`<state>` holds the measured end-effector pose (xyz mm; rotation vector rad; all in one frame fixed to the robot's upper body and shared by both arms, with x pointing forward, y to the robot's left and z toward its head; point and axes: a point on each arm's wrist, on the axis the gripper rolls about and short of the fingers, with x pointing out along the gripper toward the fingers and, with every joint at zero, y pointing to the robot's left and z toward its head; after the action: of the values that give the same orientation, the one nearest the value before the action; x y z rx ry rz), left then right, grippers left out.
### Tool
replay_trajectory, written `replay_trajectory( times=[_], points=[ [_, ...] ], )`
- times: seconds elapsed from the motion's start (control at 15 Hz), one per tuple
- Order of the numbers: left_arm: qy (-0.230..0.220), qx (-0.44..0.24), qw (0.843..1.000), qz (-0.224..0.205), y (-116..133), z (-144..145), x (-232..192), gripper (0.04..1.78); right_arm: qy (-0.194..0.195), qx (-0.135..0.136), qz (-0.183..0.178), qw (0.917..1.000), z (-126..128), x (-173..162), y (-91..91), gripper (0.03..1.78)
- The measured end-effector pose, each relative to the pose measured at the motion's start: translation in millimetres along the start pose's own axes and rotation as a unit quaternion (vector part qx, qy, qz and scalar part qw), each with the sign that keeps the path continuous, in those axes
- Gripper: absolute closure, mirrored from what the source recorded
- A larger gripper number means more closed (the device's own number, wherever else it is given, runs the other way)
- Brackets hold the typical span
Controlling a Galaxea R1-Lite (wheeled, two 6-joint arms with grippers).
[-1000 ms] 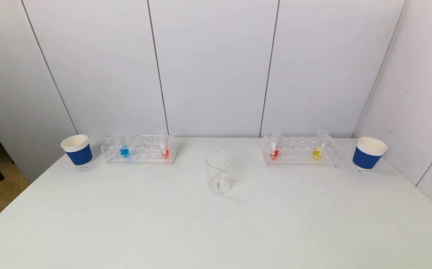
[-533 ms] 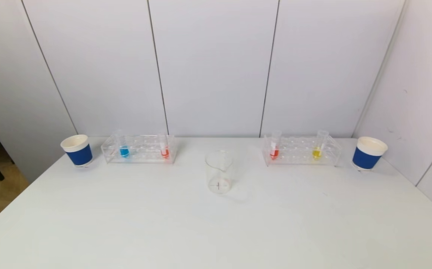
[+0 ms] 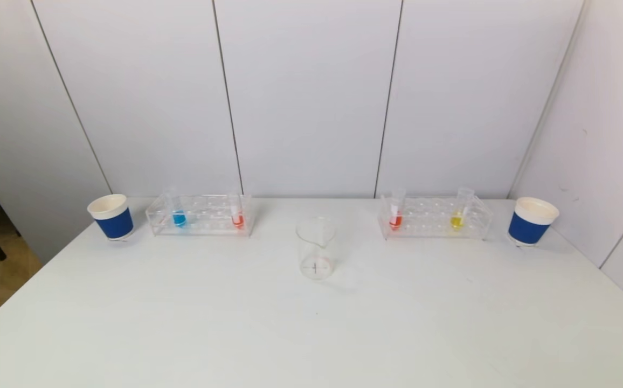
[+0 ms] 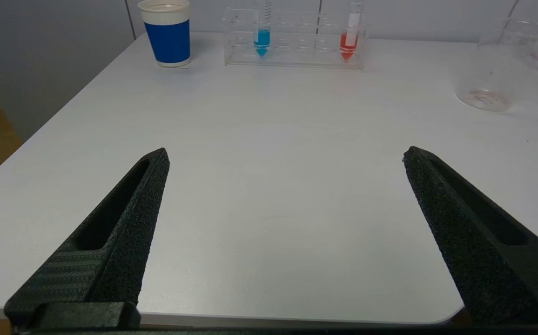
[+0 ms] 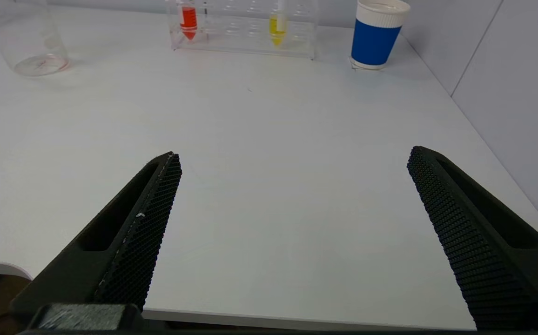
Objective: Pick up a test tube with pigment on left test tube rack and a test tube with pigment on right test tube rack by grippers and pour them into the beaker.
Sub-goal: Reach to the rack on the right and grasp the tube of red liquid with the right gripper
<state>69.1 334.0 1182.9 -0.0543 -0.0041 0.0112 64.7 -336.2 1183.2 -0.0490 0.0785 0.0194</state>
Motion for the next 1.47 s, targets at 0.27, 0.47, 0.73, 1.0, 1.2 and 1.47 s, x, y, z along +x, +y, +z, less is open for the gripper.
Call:
replay_trajectory(
  times=[0.27,0.47,0.73,1.0,1.2,1.47],
  points=[
    [0.0,0.0,1.0,0.0,0,0,0,0.06,-0.012,-0.001,-0.002,0.9999,6,-2,-0.3,0.04],
    [0.0,0.0,1.0,0.0,0,0,0,0.06,-0.054,-0.003,-0.003,0.9985,34,-15,-1.4,0.04],
    [0.0,0.0,1.0,0.0,0,0,0,0.06,-0.083,-0.008,-0.002,0.9965,79,-34,-3.3,0.04],
    [0.0,0.0,1.0,0.0,0,0,0,0.06,-0.09,-0.009,-0.001,0.9959,118,-34,-5.3,0.04],
    [0.0,0.0,1.0,0.0,0,0,0,0.06,-0.079,-0.009,0.001,0.9968,144,-25,-6.6,0.04],
    [0.0,0.0,1.0,0.0,0,0,0,0.06,-0.048,-0.01,0.013,0.9987,166,-2,-7.6,0.04]
  ],
)
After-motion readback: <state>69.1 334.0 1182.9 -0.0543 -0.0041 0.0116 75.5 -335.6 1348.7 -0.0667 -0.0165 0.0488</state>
